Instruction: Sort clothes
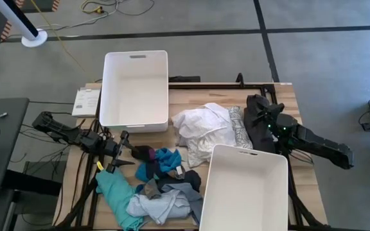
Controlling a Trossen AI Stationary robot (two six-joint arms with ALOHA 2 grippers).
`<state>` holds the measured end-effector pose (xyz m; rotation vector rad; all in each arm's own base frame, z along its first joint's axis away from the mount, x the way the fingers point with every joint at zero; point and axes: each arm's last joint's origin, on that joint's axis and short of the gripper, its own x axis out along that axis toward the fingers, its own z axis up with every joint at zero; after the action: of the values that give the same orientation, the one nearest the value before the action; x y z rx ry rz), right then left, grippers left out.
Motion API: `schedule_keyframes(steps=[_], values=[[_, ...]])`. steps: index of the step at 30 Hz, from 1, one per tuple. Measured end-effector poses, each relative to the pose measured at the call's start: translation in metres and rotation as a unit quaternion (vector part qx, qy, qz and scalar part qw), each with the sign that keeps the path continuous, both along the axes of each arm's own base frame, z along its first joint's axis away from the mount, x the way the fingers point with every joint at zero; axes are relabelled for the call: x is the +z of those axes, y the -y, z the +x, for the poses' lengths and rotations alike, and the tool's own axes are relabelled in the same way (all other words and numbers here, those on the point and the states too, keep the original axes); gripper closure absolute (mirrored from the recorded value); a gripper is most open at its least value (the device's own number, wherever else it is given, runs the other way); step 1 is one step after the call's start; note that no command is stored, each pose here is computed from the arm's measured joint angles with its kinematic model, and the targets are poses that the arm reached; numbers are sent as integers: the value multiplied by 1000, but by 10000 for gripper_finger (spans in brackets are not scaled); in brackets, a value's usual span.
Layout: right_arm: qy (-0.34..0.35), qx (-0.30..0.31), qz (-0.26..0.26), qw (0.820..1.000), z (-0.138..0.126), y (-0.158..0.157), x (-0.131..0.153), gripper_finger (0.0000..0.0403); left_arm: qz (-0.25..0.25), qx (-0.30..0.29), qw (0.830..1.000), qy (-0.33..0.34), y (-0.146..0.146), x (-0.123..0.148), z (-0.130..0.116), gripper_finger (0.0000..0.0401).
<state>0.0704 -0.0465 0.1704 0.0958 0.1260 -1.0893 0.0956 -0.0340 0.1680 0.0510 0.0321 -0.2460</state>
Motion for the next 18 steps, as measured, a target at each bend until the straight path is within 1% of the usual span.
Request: schedule_keyframes(steps=[18], values=[[0, 0, 0, 1000, 0, 0, 0, 287, 0, 0, 1000, 0, 0, 0, 0, 152]])
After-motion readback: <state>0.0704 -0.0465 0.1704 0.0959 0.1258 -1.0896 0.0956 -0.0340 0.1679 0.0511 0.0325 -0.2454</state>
